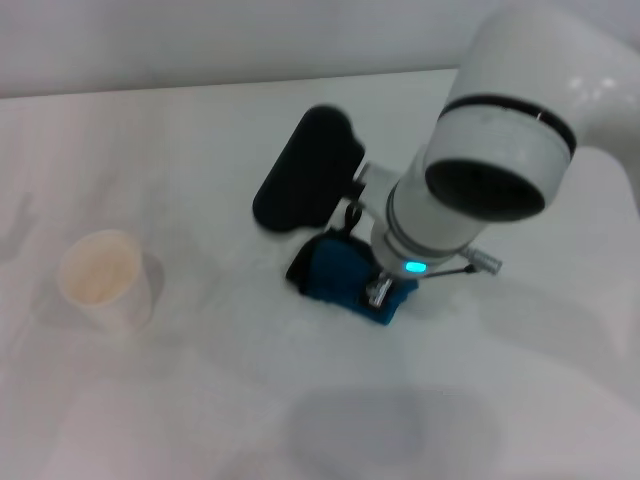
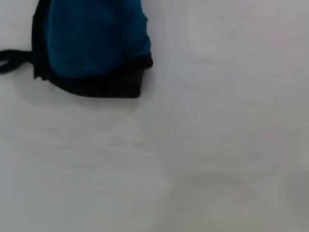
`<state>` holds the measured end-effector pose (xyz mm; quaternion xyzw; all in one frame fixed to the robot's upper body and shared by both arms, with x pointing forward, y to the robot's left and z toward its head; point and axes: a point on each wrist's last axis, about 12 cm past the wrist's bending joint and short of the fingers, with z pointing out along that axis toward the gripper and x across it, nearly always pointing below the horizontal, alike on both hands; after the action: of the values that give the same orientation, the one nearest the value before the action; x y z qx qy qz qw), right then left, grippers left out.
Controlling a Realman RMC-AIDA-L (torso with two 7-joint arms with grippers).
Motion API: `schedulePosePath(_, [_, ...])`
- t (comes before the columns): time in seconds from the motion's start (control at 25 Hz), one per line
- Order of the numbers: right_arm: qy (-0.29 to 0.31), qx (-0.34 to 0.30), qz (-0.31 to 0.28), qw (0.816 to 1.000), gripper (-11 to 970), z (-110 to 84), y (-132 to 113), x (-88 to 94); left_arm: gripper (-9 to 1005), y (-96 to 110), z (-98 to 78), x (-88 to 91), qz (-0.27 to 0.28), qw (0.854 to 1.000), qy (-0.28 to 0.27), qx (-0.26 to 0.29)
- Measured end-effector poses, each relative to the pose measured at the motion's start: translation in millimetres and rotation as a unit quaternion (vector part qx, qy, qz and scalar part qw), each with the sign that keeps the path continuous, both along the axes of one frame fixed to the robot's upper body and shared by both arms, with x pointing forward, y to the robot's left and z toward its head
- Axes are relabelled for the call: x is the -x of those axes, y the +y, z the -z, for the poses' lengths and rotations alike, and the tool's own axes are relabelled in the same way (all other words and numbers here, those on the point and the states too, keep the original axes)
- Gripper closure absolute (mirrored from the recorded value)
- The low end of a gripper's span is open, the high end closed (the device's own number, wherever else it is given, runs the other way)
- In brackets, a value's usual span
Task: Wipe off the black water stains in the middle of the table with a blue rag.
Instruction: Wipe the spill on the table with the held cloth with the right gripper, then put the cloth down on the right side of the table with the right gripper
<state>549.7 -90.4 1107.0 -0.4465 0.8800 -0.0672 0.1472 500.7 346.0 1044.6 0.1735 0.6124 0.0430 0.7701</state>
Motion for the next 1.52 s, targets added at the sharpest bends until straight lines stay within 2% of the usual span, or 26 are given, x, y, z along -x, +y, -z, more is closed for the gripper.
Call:
schedulePosePath(0.2, [-0.008,0.001,0.073,0.997,881,-6.0,-26,-15.3,118,1,0.0,-0.5,-0.002,1.000,0.001,0.000])
schedulePosePath(0.36, [-0.004,0.001,0.116,0.993,879,-6.9,-45,-19.7,118,1,-0.4,-1.3,-0.002,1.000,0.000,0.000])
schedulePosePath(0.64, [0.006,-0.004,0.180,0.984,881,-6.2,-80,-19.0,118,0,-0.8,-2.0,-0.001,1.000,0.000,0.000])
schedulePosePath(0.96, [0.016,-0.026,0.212,0.977,879,-9.6,-121,-9.1,120,1,-1.0,-2.1,-0.002,1.000,-0.001,0.000])
schedulePosePath(1.28, [0.025,-0.062,0.195,0.979,880,-13.5,-122,-7.3,119,2,-0.9,-1.4,-0.002,1.000,0.001,-0.005])
schedulePosePath(1.52, [0.026,-0.064,0.215,0.974,881,-12.0,-133,-8.6,119,1,0.2,-0.6,0.000,1.000,0.003,-0.004])
